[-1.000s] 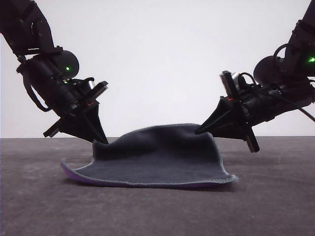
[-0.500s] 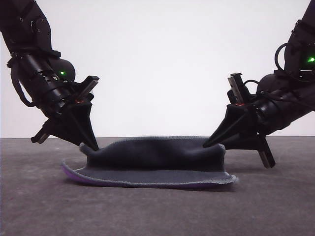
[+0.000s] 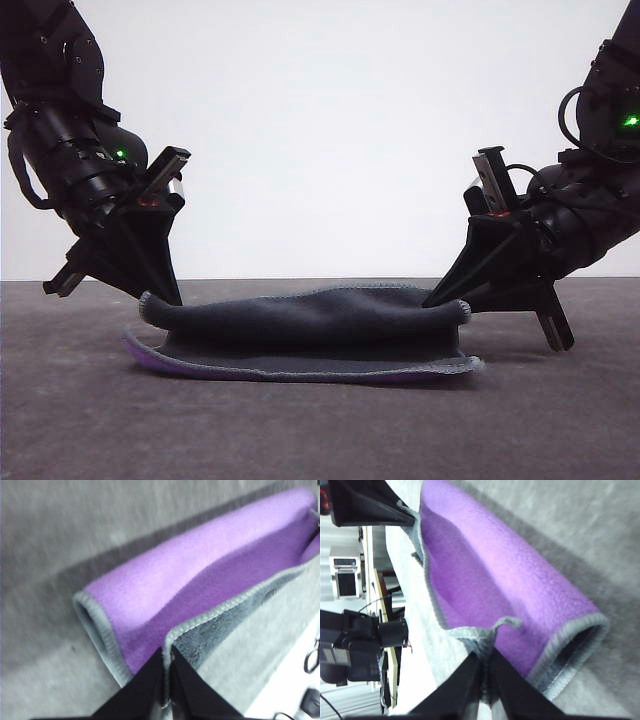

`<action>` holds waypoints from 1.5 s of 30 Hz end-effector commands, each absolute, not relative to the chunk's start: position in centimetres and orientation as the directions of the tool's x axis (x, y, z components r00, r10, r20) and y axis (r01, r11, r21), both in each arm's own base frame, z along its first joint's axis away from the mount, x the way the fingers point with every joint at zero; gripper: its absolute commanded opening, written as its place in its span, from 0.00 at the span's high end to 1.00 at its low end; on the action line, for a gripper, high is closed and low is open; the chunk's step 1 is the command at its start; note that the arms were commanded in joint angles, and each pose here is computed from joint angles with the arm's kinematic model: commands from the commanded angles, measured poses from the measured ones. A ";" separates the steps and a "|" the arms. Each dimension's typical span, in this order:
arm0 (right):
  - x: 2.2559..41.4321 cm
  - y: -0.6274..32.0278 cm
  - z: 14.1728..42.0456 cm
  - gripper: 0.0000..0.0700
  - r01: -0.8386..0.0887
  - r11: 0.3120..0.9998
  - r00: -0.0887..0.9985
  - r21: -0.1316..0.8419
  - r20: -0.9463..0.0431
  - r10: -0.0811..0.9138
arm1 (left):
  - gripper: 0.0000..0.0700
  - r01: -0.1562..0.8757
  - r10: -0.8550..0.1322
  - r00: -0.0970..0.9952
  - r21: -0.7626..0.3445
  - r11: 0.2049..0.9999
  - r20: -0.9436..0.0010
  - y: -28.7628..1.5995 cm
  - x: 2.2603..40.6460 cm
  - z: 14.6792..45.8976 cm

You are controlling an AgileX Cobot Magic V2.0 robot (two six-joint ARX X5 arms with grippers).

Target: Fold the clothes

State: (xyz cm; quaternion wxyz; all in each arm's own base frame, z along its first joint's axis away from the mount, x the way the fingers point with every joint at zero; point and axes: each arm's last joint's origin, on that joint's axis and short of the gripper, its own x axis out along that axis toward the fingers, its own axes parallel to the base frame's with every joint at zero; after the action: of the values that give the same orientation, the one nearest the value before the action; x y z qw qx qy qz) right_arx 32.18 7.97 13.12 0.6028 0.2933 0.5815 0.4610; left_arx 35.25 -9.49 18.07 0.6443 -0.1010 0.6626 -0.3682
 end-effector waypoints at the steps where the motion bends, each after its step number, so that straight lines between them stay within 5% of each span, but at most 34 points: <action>1: 32.6 8.2 13.1 0.99 -0.244 0.394 -0.105 0.886 -0.428 0.898 | 1.00 0.370 -0.613 -0.144 -0.617 0.695 -0.777 -9.7 35.5 18.6; 4: 32.5 8.2 13.1 0.84 -0.239 0.394 -0.107 0.887 -0.428 0.898 | 0.93 0.362 -0.611 -0.152 -0.619 0.697 -0.777 -9.6 35.4 18.6; 7: 32.4 8.2 13.1 0.38 -0.228 0.395 -0.113 0.890 -0.427 0.897 | 0.63 0.354 -0.609 -0.163 -0.623 0.698 -0.776 -9.6 35.2 18.6; 9: 32.4 8.2 13.1 0.29 -0.225 0.393 -0.114 0.892 -0.424 0.898 | 0.46 0.346 -0.616 -0.170 -0.632 0.693 -0.769 -9.6 35.2 18.6; 22: 32.0 7.8 16.0 0.28 -0.304 0.344 -0.091 0.888 -0.386 0.918 | 0.37 0.357 -0.690 -0.195 -0.706 0.612 -0.697 -9.2 34.1 20.6; 27: 30.9 7.0 19.7 0.28 -0.386 0.478 0.003 0.789 -0.517 0.856 | 0.37 0.416 -0.698 -0.038 -0.647 0.639 -0.715 -8.1 33.4 24.7; 33: 27.7 5.9 25.1 0.28 -0.440 0.716 0.190 0.541 -0.724 0.663 | 0.37 0.398 -0.501 0.254 -0.383 0.834 -0.827 -6.0 31.3 30.2; 37: 24.8 5.1 28.3 0.29 -0.425 0.814 0.298 0.395 -0.789 0.538 | 0.37 0.366 -0.443 0.337 -0.318 0.875 -0.831 -4.4 29.4 32.6; 41: 22.3 4.2 29.5 0.29 -0.386 0.862 0.361 0.329 -0.806 0.469 | 0.37 0.312 -0.421 0.351 -0.320 0.895 -0.836 -2.6 28.3 33.4; 45: 21.2 4.2 27.5 0.28 -0.362 0.834 0.343 0.416 -0.772 0.534 | 0.37 0.262 -0.404 0.362 -0.324 0.909 -0.840 -1.2 28.2 33.4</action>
State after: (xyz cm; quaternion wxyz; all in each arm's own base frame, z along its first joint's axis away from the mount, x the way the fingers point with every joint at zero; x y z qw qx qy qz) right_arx 20.88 4.07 28.58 0.8275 0.0616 0.4833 0.2791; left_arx 27.82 -1.32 33.23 0.8212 -0.0657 0.5283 -0.2054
